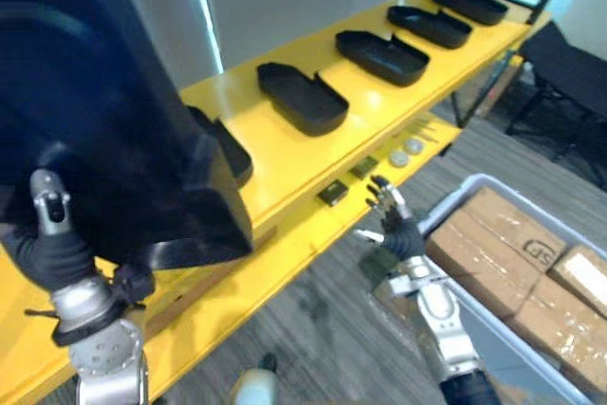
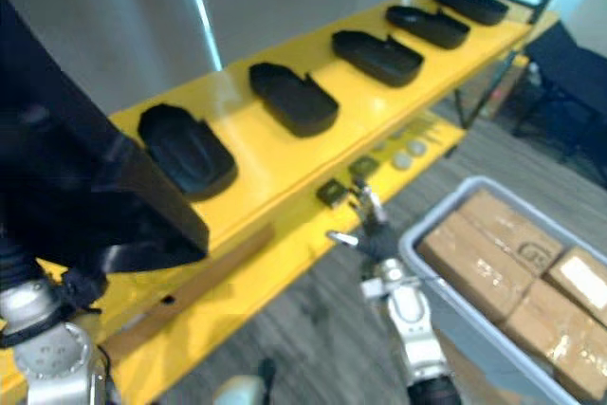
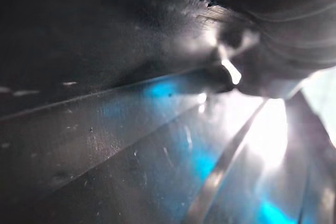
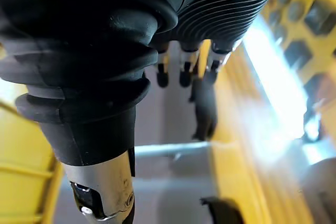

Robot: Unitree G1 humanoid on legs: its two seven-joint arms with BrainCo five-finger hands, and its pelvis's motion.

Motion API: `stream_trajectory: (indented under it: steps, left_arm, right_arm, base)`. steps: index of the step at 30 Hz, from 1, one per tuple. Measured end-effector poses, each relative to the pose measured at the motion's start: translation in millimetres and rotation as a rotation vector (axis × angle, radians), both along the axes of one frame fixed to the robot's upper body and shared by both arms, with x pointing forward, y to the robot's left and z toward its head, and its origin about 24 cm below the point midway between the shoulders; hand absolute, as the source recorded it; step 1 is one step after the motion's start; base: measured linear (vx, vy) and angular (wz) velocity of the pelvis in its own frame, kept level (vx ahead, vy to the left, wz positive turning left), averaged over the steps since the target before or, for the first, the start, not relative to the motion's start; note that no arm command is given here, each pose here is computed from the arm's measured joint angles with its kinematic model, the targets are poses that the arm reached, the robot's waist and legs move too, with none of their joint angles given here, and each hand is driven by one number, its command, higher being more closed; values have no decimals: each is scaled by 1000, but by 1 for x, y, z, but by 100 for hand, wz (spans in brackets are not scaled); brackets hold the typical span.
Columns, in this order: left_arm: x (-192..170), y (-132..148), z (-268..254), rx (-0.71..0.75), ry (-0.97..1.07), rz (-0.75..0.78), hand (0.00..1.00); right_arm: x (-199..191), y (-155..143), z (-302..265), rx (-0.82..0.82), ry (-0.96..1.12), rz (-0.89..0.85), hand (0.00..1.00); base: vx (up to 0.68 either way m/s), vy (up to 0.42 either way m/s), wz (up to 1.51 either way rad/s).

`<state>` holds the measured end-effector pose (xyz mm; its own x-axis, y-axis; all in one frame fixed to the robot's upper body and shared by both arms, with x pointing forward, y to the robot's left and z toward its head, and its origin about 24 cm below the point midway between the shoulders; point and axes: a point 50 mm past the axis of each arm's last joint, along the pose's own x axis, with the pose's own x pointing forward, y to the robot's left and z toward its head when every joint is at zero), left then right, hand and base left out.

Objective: Walk over and take plastic housings, then place them on the shelf

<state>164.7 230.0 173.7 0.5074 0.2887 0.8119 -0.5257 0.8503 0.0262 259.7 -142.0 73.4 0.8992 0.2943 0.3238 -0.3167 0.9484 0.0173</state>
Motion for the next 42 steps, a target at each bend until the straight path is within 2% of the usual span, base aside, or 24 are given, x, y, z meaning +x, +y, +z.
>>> stream_trajectory:
  steps: [7,13,19,26,31,35,38,42]
  left_arm:
    - [-2,-6,-15,4,95,-47,100]
    - [-12,-4,-27,-18,156,6,100]
    - [-23,3,-6,52,24,73,100]
    - [-8,6,10,14,-83,98,100]
    - [14,12,8,-57,-58,117,100]
    - [22,14,-1,-105,-13,134,100]
    - [14,10,-19,-164,57,149,100]
    - [11,5,-19,-201,35,141,100]
  right_arm:
    - [-6,-1,1,22,-12,66,0]
    - [-13,3,-4,67,-2,51,0]
    - [-13,8,7,174,-64,-42,0]
    - [-4,15,28,198,-167,-13,0]
    - [7,23,52,183,-256,46,0]
    - [5,36,61,102,-312,58,0]
    - [-2,42,80,44,-408,138,0]
    - [-14,52,110,80,-540,360,0]
  base:
    - [-88,-66,-3]
    - [-160,5,14]
    - [61,115,40]
    - [283,141,43]
    - [250,-77,60]
    - [185,-344,100]
    - [224,-407,74]
    - [170,-214,79]
